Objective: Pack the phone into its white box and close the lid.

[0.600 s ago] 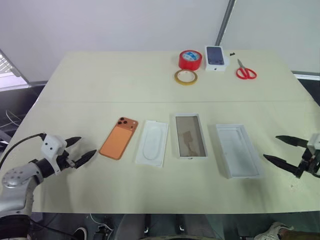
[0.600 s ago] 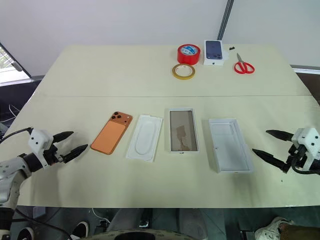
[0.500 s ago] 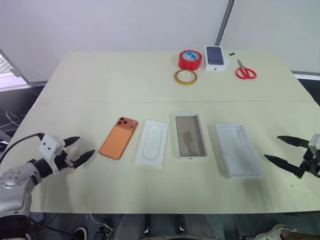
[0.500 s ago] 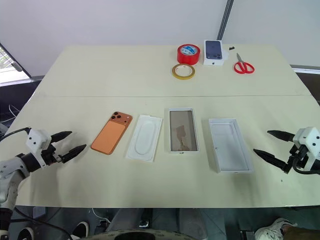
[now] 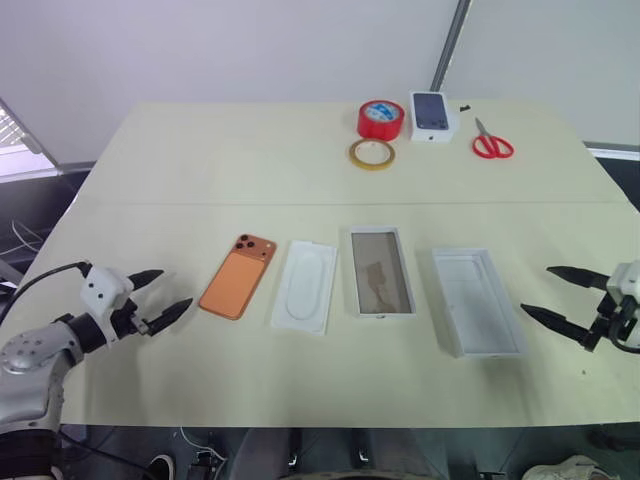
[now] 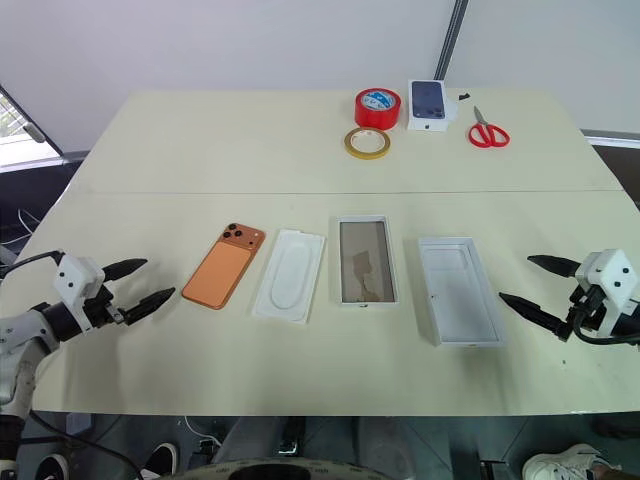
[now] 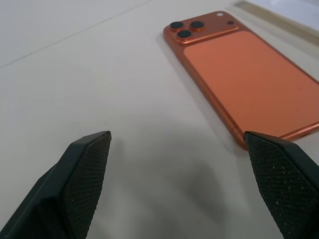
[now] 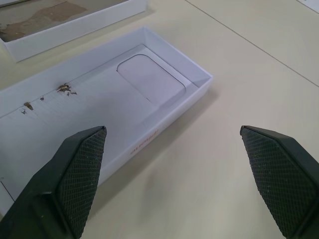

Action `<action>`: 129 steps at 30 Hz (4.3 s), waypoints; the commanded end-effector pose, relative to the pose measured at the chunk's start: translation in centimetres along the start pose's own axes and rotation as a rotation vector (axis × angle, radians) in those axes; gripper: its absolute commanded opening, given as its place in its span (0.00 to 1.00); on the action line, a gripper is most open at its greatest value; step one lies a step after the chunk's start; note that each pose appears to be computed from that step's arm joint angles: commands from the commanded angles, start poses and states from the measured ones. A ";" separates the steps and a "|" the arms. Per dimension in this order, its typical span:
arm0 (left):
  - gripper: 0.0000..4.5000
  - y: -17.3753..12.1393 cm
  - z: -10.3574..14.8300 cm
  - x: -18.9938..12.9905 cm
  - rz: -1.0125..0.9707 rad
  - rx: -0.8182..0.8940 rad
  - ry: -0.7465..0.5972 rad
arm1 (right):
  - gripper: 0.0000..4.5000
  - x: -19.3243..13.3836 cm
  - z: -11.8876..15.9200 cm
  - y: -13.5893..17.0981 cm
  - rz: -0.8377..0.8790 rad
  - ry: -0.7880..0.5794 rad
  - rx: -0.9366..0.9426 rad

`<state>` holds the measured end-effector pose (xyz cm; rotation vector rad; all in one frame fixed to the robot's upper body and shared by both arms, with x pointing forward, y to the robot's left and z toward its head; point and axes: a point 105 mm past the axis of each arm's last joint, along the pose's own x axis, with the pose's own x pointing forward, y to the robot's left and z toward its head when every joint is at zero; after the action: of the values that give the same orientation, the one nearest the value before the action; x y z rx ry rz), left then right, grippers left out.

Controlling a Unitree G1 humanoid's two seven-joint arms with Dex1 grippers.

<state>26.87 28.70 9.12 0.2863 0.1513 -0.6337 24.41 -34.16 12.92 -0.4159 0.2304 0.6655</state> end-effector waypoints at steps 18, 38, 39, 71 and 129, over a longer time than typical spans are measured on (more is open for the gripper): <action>0.99 -8.6 6.6 6.9 -0.348 -0.253 0.059 | 1.00 7.8 8.1 6.2 0.276 -0.244 -0.162; 0.99 -12.8 4.8 9.9 -0.414 -0.740 0.347 | 1.00 9.5 7.9 6.5 0.239 -0.265 -0.174; 0.99 -12.8 4.7 10.1 -0.405 -0.753 0.342 | 1.00 9.5 7.9 6.5 0.238 -0.265 -0.174; 0.00 -11.1 7.0 11.2 -0.276 -0.937 0.152 | 0.89 13.4 5.4 14.3 0.599 -0.147 -0.298; 0.84 -14.2 11.1 13.6 -0.332 -0.883 -0.076 | 0.75 17.5 12.5 8.2 0.264 -0.366 -0.178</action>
<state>29.92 6.83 11.42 -0.6421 0.4822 -0.7879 33.61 -15.06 14.05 -0.4733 -0.0542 0.9740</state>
